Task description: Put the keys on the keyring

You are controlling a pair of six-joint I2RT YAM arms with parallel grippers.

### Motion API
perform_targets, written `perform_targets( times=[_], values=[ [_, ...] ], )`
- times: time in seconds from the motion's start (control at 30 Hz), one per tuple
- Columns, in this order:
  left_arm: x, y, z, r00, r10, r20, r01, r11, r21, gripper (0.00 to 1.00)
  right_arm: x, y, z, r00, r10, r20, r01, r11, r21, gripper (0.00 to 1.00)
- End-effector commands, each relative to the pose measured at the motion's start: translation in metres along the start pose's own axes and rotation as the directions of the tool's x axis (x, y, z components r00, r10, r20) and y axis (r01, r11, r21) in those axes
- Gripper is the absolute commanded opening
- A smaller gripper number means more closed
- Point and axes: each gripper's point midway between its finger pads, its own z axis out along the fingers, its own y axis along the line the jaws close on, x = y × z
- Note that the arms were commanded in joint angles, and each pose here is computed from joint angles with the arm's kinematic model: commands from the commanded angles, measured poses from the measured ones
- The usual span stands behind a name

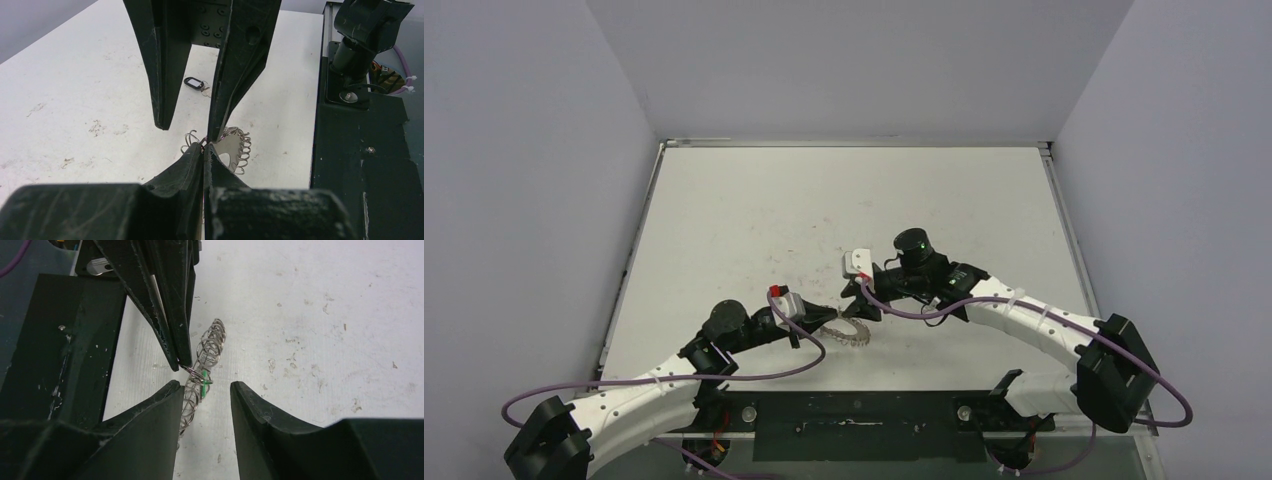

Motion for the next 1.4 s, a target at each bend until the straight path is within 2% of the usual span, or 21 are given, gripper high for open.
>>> perform_targets(
  times=[0.0,0.33,0.57,0.67,0.8,1.0,1.1,1.23,1.37],
  values=[
    [-0.021,0.001,0.001,0.997,0.027,0.074,-0.027,1.000,-0.007,0.00,-0.016,0.008,0.007,0.993,-0.081,0.084,0.088,0.992,-0.090,0.40],
    [-0.021,0.001,0.001,0.997,0.026,0.072,-0.025,1.000,-0.010,0.00,-0.020,0.009,0.010,0.992,-0.077,0.104,0.088,0.991,-0.105,0.30],
    [-0.022,0.001,0.000,0.997,0.027,0.072,-0.026,1.000,-0.011,0.00,-0.025,0.007,0.011,0.987,-0.087,0.132,0.099,0.991,-0.088,0.28],
    [-0.022,0.002,0.000,0.997,0.027,0.072,-0.026,1.000,-0.014,0.00,-0.026,0.008,0.012,0.987,-0.087,0.137,0.101,0.990,-0.096,0.19],
    [-0.021,0.002,-0.001,0.997,0.027,0.070,-0.026,1.000,-0.017,0.00,-0.024,0.009,0.011,0.989,-0.079,0.122,0.093,0.989,-0.114,0.01],
    [-0.020,0.004,-0.001,0.997,0.026,0.066,-0.024,0.999,-0.032,0.00,-0.024,0.011,0.008,0.996,-0.046,0.079,0.055,0.991,-0.121,0.00],
    [-0.021,0.007,-0.002,0.998,0.026,0.062,-0.023,0.999,-0.046,0.00,-0.025,0.009,0.004,0.999,-0.021,0.042,0.025,0.995,-0.099,0.00],
    [-0.021,0.011,-0.002,0.999,0.047,0.023,-0.045,0.997,-0.066,0.01,-0.016,0.010,0.000,0.996,0.034,-0.085,-0.038,0.998,-0.050,0.00],
    [-0.024,0.016,-0.004,0.998,0.068,0.009,-0.067,0.994,-0.085,0.18,-0.010,0.010,-0.002,0.970,0.104,-0.220,-0.107,0.994,0.002,0.00]
  ],
)
